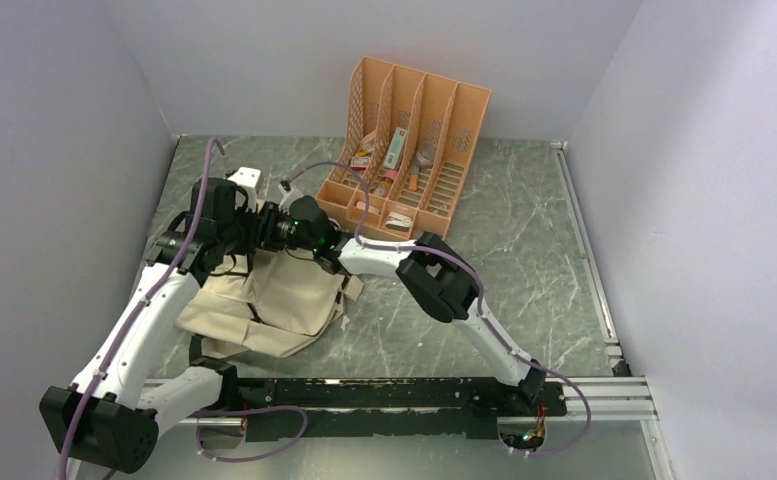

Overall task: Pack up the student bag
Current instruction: Place the stationery in the student bag.

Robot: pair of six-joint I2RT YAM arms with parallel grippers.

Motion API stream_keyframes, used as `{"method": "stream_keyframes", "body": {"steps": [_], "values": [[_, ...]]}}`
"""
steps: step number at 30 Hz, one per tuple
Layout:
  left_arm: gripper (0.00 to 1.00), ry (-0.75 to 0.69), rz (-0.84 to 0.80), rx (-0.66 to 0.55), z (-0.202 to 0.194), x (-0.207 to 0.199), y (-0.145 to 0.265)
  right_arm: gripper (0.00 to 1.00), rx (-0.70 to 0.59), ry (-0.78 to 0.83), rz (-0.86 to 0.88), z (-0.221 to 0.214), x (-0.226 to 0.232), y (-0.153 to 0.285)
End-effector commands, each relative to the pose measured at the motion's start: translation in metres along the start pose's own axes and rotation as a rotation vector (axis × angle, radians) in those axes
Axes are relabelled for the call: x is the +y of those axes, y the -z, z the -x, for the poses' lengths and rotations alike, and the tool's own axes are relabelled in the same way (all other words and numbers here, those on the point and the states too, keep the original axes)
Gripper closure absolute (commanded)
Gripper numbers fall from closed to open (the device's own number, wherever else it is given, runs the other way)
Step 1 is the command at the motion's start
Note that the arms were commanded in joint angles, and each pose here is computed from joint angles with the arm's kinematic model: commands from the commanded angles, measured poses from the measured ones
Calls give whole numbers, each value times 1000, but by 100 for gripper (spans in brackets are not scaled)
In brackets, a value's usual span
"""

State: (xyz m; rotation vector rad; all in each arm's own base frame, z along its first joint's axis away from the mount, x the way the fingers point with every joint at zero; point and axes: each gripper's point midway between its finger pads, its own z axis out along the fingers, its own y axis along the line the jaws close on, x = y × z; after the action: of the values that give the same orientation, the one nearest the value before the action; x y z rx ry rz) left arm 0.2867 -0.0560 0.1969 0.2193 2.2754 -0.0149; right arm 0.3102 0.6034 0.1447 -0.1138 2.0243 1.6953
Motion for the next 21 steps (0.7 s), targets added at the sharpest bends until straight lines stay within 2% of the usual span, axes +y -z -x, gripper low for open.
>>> {"method": "stream_keyframes", "body": {"steps": [1, 6, 10, 15, 21], "values": [[95, 12, -68, -76, 18, -14, 14, 75, -42, 152, 57, -5, 24, -11], [95, -1, -45, -69, 14, -10, 14, 59, -65, 217, 54, -3, 30, 12], [95, -2, -34, -75, 14, -8, 14, 52, -73, 298, 27, 2, 35, 29], [95, 0, -17, -76, 14, -5, 12, 49, -74, 386, -14, 8, 39, 50], [95, 3, -2, -76, 14, -3, 9, 49, -105, 475, -141, 23, 26, 97]]}}
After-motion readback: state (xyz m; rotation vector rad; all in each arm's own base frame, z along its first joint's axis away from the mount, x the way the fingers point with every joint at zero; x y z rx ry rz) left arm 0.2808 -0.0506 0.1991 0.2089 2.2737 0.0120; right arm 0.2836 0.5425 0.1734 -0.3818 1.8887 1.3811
